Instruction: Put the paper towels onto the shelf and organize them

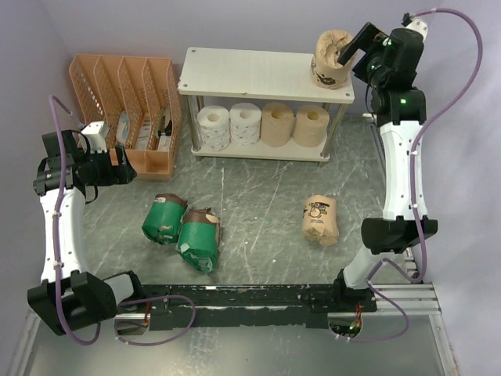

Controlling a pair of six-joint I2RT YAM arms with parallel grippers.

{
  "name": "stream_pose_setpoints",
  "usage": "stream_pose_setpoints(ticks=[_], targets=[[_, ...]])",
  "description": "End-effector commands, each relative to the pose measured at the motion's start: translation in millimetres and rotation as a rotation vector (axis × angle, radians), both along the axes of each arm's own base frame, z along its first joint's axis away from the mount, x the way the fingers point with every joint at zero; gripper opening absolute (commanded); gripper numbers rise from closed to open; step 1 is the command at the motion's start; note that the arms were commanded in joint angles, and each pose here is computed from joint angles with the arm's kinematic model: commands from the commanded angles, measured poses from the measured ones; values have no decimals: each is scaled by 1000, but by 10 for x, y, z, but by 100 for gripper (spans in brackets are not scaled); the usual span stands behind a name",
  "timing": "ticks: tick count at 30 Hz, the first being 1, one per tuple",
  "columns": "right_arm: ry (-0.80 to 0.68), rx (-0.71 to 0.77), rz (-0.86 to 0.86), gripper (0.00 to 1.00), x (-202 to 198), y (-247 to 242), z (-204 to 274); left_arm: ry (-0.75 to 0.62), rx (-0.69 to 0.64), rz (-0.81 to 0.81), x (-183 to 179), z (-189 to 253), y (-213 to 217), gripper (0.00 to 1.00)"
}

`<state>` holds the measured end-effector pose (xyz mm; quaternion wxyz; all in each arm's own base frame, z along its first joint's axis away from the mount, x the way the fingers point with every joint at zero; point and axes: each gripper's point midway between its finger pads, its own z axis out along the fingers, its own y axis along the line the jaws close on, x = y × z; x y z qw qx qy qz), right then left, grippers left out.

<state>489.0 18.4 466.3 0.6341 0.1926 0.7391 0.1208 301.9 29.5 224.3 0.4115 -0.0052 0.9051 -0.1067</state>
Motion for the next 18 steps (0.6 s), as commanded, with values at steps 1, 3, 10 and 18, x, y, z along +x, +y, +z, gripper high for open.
stream_pose_setpoints(ticks=[1,3,10,18], targets=[[-167,-34,-34,100,-192,-96,548,-34,-1,-8,47,134,11,94],[-192,-41,-39,100,-201,-106,596,-33,0,-6,49,131,18,93],[-179,-43,-22,100,-373,-85,557,-26,1,-1,54,125,27,94],[-3,158,31,100,-1426,252,-1059,-28,-10,-13,57,143,1,93]])
